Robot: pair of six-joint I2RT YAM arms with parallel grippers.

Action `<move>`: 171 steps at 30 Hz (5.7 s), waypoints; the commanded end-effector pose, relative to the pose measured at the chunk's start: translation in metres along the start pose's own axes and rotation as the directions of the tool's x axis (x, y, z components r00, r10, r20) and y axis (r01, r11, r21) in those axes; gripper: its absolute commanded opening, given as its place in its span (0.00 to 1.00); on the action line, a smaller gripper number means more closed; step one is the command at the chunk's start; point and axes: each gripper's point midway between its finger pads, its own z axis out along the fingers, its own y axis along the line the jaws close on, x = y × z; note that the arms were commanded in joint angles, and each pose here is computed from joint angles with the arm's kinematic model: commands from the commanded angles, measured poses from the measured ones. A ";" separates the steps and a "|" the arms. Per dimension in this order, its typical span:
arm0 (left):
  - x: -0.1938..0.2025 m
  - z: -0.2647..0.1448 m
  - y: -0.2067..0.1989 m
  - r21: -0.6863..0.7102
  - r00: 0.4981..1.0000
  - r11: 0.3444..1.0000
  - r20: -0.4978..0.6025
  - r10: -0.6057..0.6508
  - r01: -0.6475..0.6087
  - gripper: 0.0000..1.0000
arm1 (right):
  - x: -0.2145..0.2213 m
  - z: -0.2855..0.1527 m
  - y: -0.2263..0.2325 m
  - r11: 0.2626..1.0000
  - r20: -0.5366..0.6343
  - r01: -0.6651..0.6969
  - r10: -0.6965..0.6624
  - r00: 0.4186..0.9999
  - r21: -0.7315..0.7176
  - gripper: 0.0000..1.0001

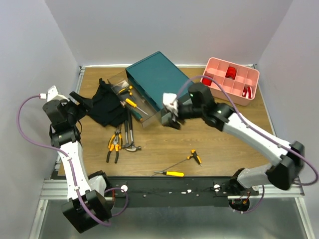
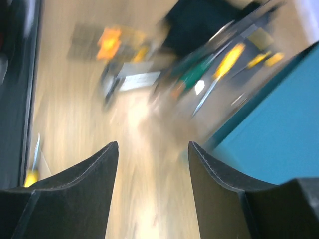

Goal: Sort the tools into containers

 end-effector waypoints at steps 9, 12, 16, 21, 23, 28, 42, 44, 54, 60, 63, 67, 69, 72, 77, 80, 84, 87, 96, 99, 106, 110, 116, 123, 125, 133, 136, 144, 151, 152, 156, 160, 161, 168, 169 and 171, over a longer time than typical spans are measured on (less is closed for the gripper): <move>0.002 -0.001 -0.006 0.060 1.000 0.998 0.012 0.022 -0.023 0.82 | 0.206 -0.063 0.102 0.812 -0.346 0.206 -0.442 0.827 -0.546 0.61; 0.000 -0.001 -0.008 0.061 1.000 0.998 0.007 0.027 -0.027 0.81 | 0.225 -0.061 0.105 0.767 -0.323 0.274 -0.525 0.787 -0.580 0.62; -0.003 0.001 -0.008 0.058 1.000 0.998 0.001 0.030 -0.030 0.81 | 0.248 -0.076 0.129 0.706 -0.311 0.242 -0.557 0.770 -0.666 0.61; -0.005 -0.001 -0.008 0.049 0.999 0.998 0.012 0.034 -0.034 0.81 | 0.264 -0.075 0.136 0.738 -0.364 0.224 -0.543 0.757 -0.637 0.61; -0.005 -0.004 -0.008 0.047 0.999 0.998 0.015 0.037 -0.038 0.82 | 0.268 -0.068 0.136 0.755 -0.385 0.209 -0.526 0.758 -0.621 0.60; 0.001 -0.006 -0.007 0.044 0.999 0.998 0.002 0.034 -0.034 0.82 | 0.279 -0.055 0.133 0.790 -0.464 0.148 -0.487 0.740 -0.594 0.55; -0.009 0.001 -0.012 0.068 1.000 0.998 0.028 0.005 -0.007 0.82 | 0.150 -0.061 0.081 0.930 -0.430 0.148 -0.291 0.854 -0.336 0.01; -0.010 0.004 -0.012 0.075 0.999 0.997 0.032 -0.006 0.004 0.82 | 0.098 -0.052 0.066 0.950 -0.332 0.145 -0.236 0.913 -0.276 0.01; -0.013 -0.001 -0.017 0.084 0.999 0.996 0.034 0.000 -0.003 0.82 | -0.022 0.041 -0.023 0.946 -0.114 -0.323 0.322 0.940 0.007 0.01; -0.006 -0.007 -0.013 0.074 1.000 0.997 0.030 -0.002 0.000 0.82 | -0.024 0.075 -0.075 0.915 -0.087 -0.362 0.381 0.920 0.177 0.01; -0.005 -0.008 -0.009 0.063 0.999 0.998 0.034 -0.007 0.005 0.82 | -0.007 0.088 -0.090 0.888 -0.094 -0.385 0.418 0.904 0.253 0.01; -0.004 -0.008 -0.004 0.053 0.999 0.998 0.037 -0.020 0.018 0.82 | 0.005 0.106 -0.088 0.858 -0.092 -0.454 0.486 0.869 0.241 0.01; -0.004 -0.007 -0.004 0.053 0.999 0.998 0.035 -0.022 0.020 0.82 | 0.015 0.115 -0.085 0.849 -0.107 -0.471 0.505 0.856 0.237 0.01; -0.004 -0.007 -0.004 0.052 0.999 0.998 0.034 -0.024 0.023 0.82 | 0.029 0.123 -0.085 0.843 -0.126 -0.479 0.517 0.847 0.244 0.01; -0.003 -0.005 -0.001 0.048 0.999 0.999 0.032 -0.027 0.025 0.82 | 0.048 0.133 -0.084 0.839 -0.158 -0.482 0.528 0.835 0.253 0.01; -0.003 -0.005 -0.001 0.047 0.999 0.998 0.030 -0.030 0.029 0.82 | 0.065 0.132 -0.097 0.829 -0.182 -0.445 0.522 0.833 0.340 0.19; -0.004 -0.004 0.000 0.043 0.999 0.999 0.032 -0.032 0.031 0.82 | 0.055 0.120 -0.104 0.833 -0.173 -0.412 0.497 0.850 0.369 0.61; -0.005 -0.004 0.000 0.046 0.999 0.998 0.033 -0.036 0.034 0.82 | 0.016 0.098 -0.106 0.833 -0.103 -0.421 0.484 0.869 0.359 0.70; -0.015 0.004 -0.005 0.069 0.998 0.997 0.038 -0.048 0.045 0.82 | 0.009 0.037 0.003 0.961 -0.182 -0.259 0.239 0.954 -0.095 0.72; -0.020 0.007 -0.007 0.081 0.999 0.996 0.040 -0.032 0.029 0.81 | 0.078 0.020 0.053 0.953 -0.271 -0.230 0.173 0.947 -0.195 0.72; -0.019 0.011 -0.007 0.076 0.999 0.997 0.030 -0.018 0.016 0.81 | 0.165 0.013 0.127 0.946 -0.406 -0.222 0.113 0.907 -0.234 0.76; -0.013 0.009 -0.007 0.076 1.000 0.997 0.021 -0.011 0.009 0.82 | 0.173 0.027 0.157 0.944 -0.429 -0.253 0.142 0.892 -0.213 0.76; -0.006 0.002 -0.010 0.083 1.000 0.997 0.017 0.000 -0.002 0.82 | 0.182 0.034 0.188 0.939 -0.441 -0.244 0.117 0.890 -0.243 0.76; -0.008 -0.004 -0.013 0.092 0.999 0.996 0.047 -0.006 0.002 0.82 | 0.197 0.043 0.204 0.945 -0.482 -0.211 0.068 0.874 -0.249 0.75; -0.009 -0.006 -0.014 0.090 0.999 0.996 0.054 -0.001 -0.004 0.82 | 0.198 0.043 0.212 0.942 -0.484 -0.214 0.066 0.873 -0.258 0.75; -0.011 -0.013 -0.014 0.073 0.998 0.997 0.061 -0.007 0.002 0.82 | 0.222 0.057 0.209 0.968 -0.573 -0.199 0.078 0.815 -0.150 0.70; -0.010 -0.011 -0.013 0.069 0.998 0.998 0.054 -0.018 0.014 0.82 | 0.250 0.059 0.209 0.967 -0.667 -0.242 0.133 0.733 -0.074 0.49; -0.021 -0.003 -0.021 0.102 0.998 0.995 0.053 -0.026 0.021 0.82 | 0.191 0.065 0.168 0.983 -0.580 -0.178 0.124 0.805 -0.036 0.01; -0.013 0.018 -0.024 0.110 0.999 0.993 0.003 -0.035 0.034 0.81 | 0.037 0.052 0.065 0.976 -0.241 -0.216 0.206 0.948 -0.017 0.01; -0.006 0.023 -0.023 0.103 0.999 0.994 -0.019 -0.039 0.040 0.81 | 0.028 0.046 0.048 0.971 -0.231 -0.240 0.234 0.944 0.003 0.01; 0.016 0.034 -0.028 0.115 0.995 0.991 -0.089 -0.053 0.063 0.81 | -0.050 0.044 -0.011 0.969 -0.055 -0.234 0.238 0.970 0.084 0.01; 0.036 0.043 -0.029 0.106 0.987 0.993 -0.157 -0.033 0.050 0.80 | -0.072 0.068 -0.056 0.966 0.004 -0.205 0.207 0.978 0.157 0.01; 0.040 0.046 -0.029 0.105 0.984 0.994 -0.175 -0.021 0.040 0.80 | -0.082 0.069 -0.069 0.963 0.039 -0.197 0.193 0.980 0.182 0.01; 0.073 0.055 -0.043 0.151 0.958 0.987 -0.288 -0.003 0.049 0.80 | -0.065 0.127 -0.106 0.941 0.083 -0.256 0.243 0.966 0.221 0.01; 0.074 0.055 -0.044 0.155 0.957 0.986 -0.291 -0.014 0.062 0.80 | -0.060 0.133 -0.108 0.939 0.087 -0.265 0.252 0.964 0.221 0.01; 0.079 0.057 -0.044 0.169 0.955 0.983 -0.295 -0.026 0.078 0.80 | -0.055 0.143 -0.114 0.930 0.121 -0.297 0.276 0.953 0.217 0.20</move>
